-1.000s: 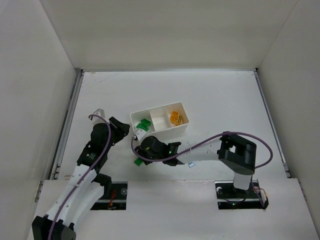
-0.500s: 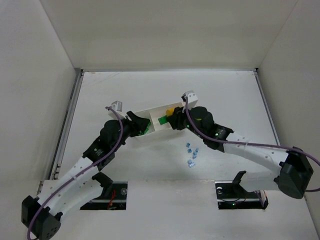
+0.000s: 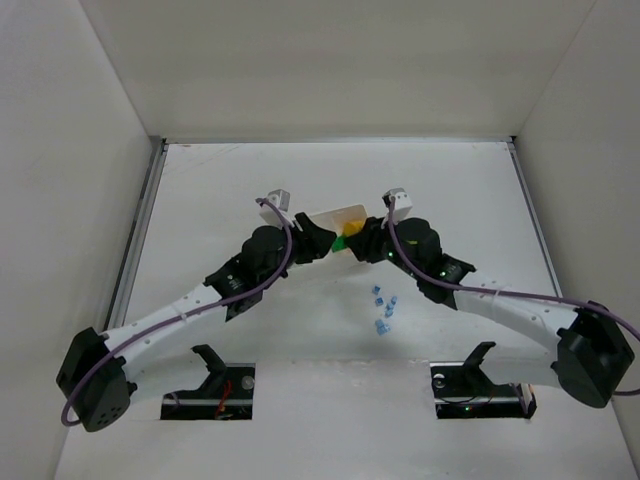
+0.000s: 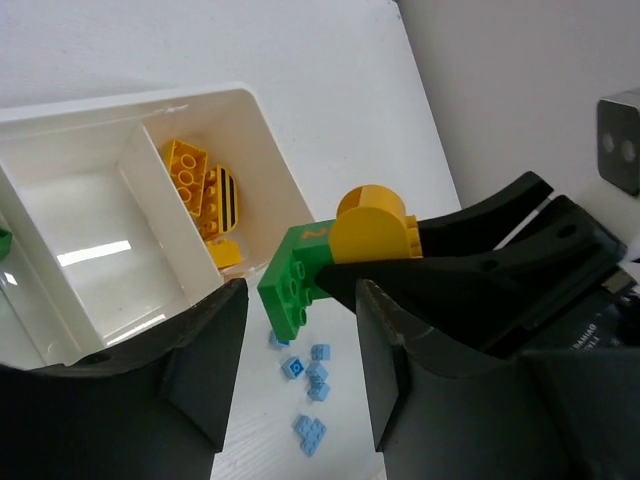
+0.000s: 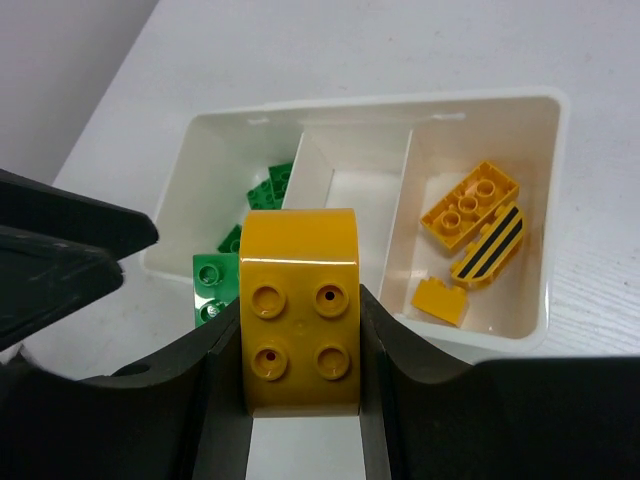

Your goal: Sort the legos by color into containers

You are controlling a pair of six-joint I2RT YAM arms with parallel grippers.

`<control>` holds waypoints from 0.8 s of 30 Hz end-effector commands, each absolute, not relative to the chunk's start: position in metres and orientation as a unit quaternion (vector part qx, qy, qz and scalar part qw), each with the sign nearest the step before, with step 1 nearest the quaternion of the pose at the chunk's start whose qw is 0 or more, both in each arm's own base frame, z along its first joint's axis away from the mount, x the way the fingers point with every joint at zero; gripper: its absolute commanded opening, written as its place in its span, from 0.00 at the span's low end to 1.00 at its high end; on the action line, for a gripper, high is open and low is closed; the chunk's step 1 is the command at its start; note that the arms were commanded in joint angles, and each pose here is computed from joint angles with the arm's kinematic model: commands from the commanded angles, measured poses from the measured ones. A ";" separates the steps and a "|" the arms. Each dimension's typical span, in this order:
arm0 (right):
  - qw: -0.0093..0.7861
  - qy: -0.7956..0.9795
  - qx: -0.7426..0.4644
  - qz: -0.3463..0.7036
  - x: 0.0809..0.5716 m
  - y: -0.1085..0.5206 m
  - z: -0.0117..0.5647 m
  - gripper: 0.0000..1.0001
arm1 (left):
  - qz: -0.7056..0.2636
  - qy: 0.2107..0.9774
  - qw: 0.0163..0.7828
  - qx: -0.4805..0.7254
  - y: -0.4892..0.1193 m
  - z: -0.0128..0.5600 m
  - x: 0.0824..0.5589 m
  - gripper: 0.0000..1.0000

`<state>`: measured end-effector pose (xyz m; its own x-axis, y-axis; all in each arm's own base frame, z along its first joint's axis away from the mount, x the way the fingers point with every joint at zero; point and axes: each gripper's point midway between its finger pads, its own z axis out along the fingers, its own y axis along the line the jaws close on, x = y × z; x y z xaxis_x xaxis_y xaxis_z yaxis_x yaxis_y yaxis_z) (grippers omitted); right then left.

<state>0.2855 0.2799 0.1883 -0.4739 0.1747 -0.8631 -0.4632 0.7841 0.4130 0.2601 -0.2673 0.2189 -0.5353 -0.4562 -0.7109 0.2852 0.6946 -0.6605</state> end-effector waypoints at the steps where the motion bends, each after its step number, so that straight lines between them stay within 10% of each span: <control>1: 0.545 0.753 -0.072 0.362 0.291 0.282 0.227 0.26 | -0.403 0.759 0.509 -0.055 -0.276 0.252 0.272 0.44; 10: 0.546 0.749 -0.057 0.371 0.291 0.278 0.226 0.26 | -0.393 0.774 0.493 -0.051 -0.292 0.237 0.281 0.41; 24: 0.542 0.732 -0.025 0.412 0.291 0.263 0.233 0.26 | -0.375 0.778 0.500 -0.065 -0.276 0.229 0.289 0.11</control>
<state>0.2871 0.2675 0.2024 -0.4679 0.3212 -0.8234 -0.4511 0.7143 0.5350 0.2760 -0.2930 0.2059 -0.5647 -0.4271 -0.7062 0.2811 0.7050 -0.6511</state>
